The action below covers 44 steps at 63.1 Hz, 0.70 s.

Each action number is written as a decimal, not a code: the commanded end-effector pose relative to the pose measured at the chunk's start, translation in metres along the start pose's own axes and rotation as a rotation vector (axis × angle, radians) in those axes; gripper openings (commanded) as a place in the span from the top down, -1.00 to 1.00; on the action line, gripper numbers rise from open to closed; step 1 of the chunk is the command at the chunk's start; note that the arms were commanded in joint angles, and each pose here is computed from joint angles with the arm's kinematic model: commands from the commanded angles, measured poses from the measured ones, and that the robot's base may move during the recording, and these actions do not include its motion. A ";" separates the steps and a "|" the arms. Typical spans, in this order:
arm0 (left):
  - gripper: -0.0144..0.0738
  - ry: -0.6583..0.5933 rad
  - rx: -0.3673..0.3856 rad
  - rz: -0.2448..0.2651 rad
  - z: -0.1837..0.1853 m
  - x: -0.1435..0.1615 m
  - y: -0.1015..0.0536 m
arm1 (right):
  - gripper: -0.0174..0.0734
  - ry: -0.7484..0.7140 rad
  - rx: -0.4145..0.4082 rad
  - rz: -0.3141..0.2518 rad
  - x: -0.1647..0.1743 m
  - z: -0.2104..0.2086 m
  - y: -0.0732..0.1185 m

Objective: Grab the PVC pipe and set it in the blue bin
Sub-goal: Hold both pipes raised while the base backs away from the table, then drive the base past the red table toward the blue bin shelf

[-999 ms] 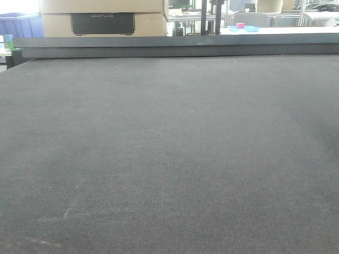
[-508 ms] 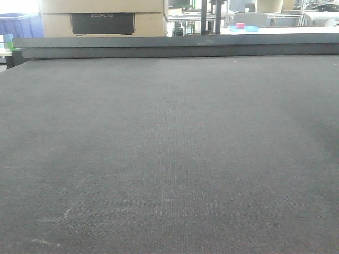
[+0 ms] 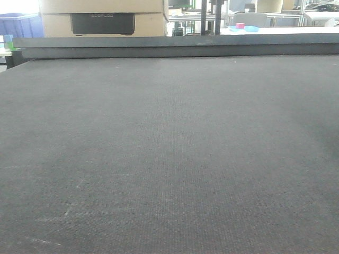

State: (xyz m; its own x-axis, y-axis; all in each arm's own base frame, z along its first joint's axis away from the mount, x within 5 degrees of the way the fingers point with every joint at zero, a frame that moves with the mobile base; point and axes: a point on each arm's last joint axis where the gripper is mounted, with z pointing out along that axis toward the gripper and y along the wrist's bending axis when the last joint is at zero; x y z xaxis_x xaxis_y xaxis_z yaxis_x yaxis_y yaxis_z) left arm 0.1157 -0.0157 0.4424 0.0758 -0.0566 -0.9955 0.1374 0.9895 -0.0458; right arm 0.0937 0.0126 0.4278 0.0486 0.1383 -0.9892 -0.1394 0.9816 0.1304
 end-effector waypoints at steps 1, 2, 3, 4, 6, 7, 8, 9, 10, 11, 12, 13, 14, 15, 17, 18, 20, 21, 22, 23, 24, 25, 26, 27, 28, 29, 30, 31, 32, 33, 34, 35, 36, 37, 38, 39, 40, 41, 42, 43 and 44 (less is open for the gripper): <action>0.92 -0.028 -0.001 -0.011 -0.001 -0.003 0.000 | 0.99 -0.033 -0.008 -0.010 -0.005 -0.002 0.001; 0.92 -0.028 -0.001 -0.011 -0.001 -0.003 0.000 | 0.99 -0.033 -0.008 -0.010 -0.005 -0.002 0.001; 0.92 -0.028 -0.001 -0.011 -0.001 -0.003 0.000 | 0.99 -0.033 -0.008 -0.010 -0.005 -0.002 0.001; 0.92 -0.028 -0.001 -0.011 -0.001 -0.003 0.000 | 0.99 -0.033 -0.008 -0.010 -0.005 -0.002 0.001; 0.92 -0.028 -0.001 -0.011 -0.001 -0.003 0.000 | 0.99 -0.033 -0.008 -0.010 -0.005 -0.002 0.001; 0.92 -0.028 -0.001 -0.011 -0.001 -0.003 0.000 | 0.99 -0.033 -0.008 -0.010 -0.005 -0.002 0.001; 0.92 -0.028 -0.001 -0.011 -0.001 -0.003 0.000 | 0.99 -0.033 -0.008 -0.010 -0.005 -0.002 0.001; 0.92 -0.028 -0.001 -0.011 -0.001 -0.003 0.000 | 0.99 -0.033 -0.008 -0.010 -0.005 -0.002 0.001; 0.92 -0.028 -0.001 -0.011 -0.001 -0.003 0.000 | 0.99 -0.033 -0.008 -0.010 -0.005 -0.002 0.001; 0.92 -0.028 -0.001 -0.011 -0.001 -0.003 0.000 | 0.99 -0.033 -0.008 -0.010 -0.005 -0.002 0.001; 0.92 -0.028 -0.001 -0.011 -0.001 -0.003 0.000 | 0.99 -0.033 -0.008 -0.010 -0.005 -0.002 0.001; 0.92 -0.028 -0.001 -0.011 -0.001 -0.003 0.000 | 0.99 -0.033 -0.008 -0.010 -0.005 -0.002 0.001; 0.92 -0.028 -0.001 -0.011 -0.001 -0.003 0.000 | 0.99 -0.033 -0.008 -0.010 -0.005 -0.002 0.001; 0.92 -0.028 -0.001 -0.011 -0.001 -0.003 0.000 | 0.99 -0.033 -0.008 -0.010 -0.005 -0.002 0.001; 0.92 -0.028 -0.001 -0.011 -0.001 -0.003 0.000 | 0.99 -0.033 -0.008 -0.010 -0.005 -0.002 0.001; 0.92 -0.028 -0.001 -0.011 -0.001 -0.003 0.000 | 0.99 -0.033 -0.008 -0.010 -0.005 -0.002 0.001; 0.92 -0.028 -0.001 -0.011 -0.001 -0.003 0.000 | 0.99 -0.033 -0.008 -0.010 -0.005 -0.002 0.001; 0.92 -0.028 -0.001 -0.011 -0.001 -0.003 0.000 | 0.99 -0.033 -0.008 -0.010 -0.005 -0.002 0.001; 0.92 -0.028 -0.001 -0.011 -0.001 -0.003 0.000 | 0.99 -0.033 -0.008 -0.010 -0.005 -0.002 0.001; 0.92 -0.028 -0.001 -0.011 -0.001 -0.003 0.000 | 0.99 -0.033 -0.008 -0.010 -0.005 -0.002 0.001; 0.92 -0.028 -0.001 -0.011 -0.001 -0.003 0.000 | 0.99 -0.033 -0.008 -0.010 -0.005 -0.002 0.001; 0.92 -0.028 -0.001 -0.011 -0.001 -0.003 0.000 | 0.99 -0.033 -0.008 -0.010 -0.005 -0.002 0.001; 0.92 -0.028 -0.001 -0.011 -0.001 -0.003 0.000 | 0.99 -0.033 -0.008 -0.010 -0.005 -0.002 0.001; 0.92 -0.028 -0.001 -0.011 -0.001 -0.003 0.000 | 0.99 -0.033 -0.008 -0.010 -0.005 -0.002 0.001; 0.92 -0.028 -0.001 -0.011 -0.001 -0.003 0.000 | 0.99 -0.033 -0.008 -0.010 -0.005 -0.002 0.001; 0.92 -0.028 -0.001 -0.011 -0.001 -0.003 0.000 | 0.99 -0.033 -0.008 -0.010 -0.005 -0.002 0.001; 0.92 -0.028 -0.001 -0.011 -0.001 -0.003 0.000 | 0.99 -0.033 -0.008 -0.010 -0.005 -0.002 0.001; 0.92 -0.028 -0.001 -0.011 -0.001 -0.003 0.000 | 0.99 -0.033 -0.008 -0.010 -0.005 -0.002 0.001; 0.92 -0.028 -0.001 -0.011 -0.001 -0.003 0.000 | 0.99 -0.033 -0.008 -0.010 -0.005 -0.002 0.001; 0.92 -0.028 -0.001 -0.011 -0.001 -0.003 0.000 | 0.99 -0.033 -0.008 -0.010 -0.005 -0.002 0.001; 0.92 -0.028 -0.001 -0.011 -0.001 -0.003 0.000 | 0.99 -0.033 -0.008 -0.010 -0.005 -0.002 0.001; 0.92 -0.028 -0.001 -0.011 -0.001 -0.003 0.000 | 0.99 -0.033 -0.008 -0.010 -0.005 -0.002 0.001; 0.92 -0.028 -0.001 -0.011 -0.001 -0.003 0.000 | 0.99 -0.033 -0.008 -0.010 -0.005 -0.002 0.001; 0.92 -0.028 -0.001 -0.011 -0.001 -0.003 0.000 | 0.99 -0.033 -0.008 -0.010 -0.005 -0.002 0.001; 0.92 -0.028 -0.001 -0.011 -0.001 -0.003 0.000 | 0.99 -0.033 -0.008 -0.010 -0.005 -0.002 0.001; 0.92 -0.028 -0.001 -0.011 -0.001 -0.003 0.000 | 0.99 -0.033 -0.008 -0.010 -0.005 -0.002 0.001; 0.92 -0.028 -0.001 -0.011 -0.001 -0.003 0.000 | 0.99 -0.033 -0.008 -0.010 -0.005 -0.002 0.001; 0.92 -0.028 -0.001 -0.011 -0.001 -0.003 0.000 | 0.99 -0.033 -0.008 -0.010 -0.005 -0.002 0.001; 0.92 -0.028 -0.001 -0.011 -0.001 -0.003 0.000 | 0.99 -0.033 -0.008 -0.010 -0.005 -0.002 0.001; 0.92 -0.028 -0.001 -0.011 -0.001 -0.003 0.000 | 0.99 -0.033 -0.008 -0.010 -0.005 -0.002 0.001; 0.92 -0.028 -0.001 -0.011 -0.001 -0.003 0.000 | 0.99 -0.033 -0.008 -0.010 -0.005 -0.002 0.001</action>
State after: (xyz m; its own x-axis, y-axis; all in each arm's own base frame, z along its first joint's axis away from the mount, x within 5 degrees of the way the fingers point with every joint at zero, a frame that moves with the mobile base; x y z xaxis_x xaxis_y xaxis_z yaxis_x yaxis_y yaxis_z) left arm 0.1157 -0.0157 0.4424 0.0758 -0.0566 -0.9955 0.1374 0.9895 -0.0458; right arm 0.0937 0.0126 0.4278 0.0489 0.1365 -0.9894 -0.1393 0.9819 0.1286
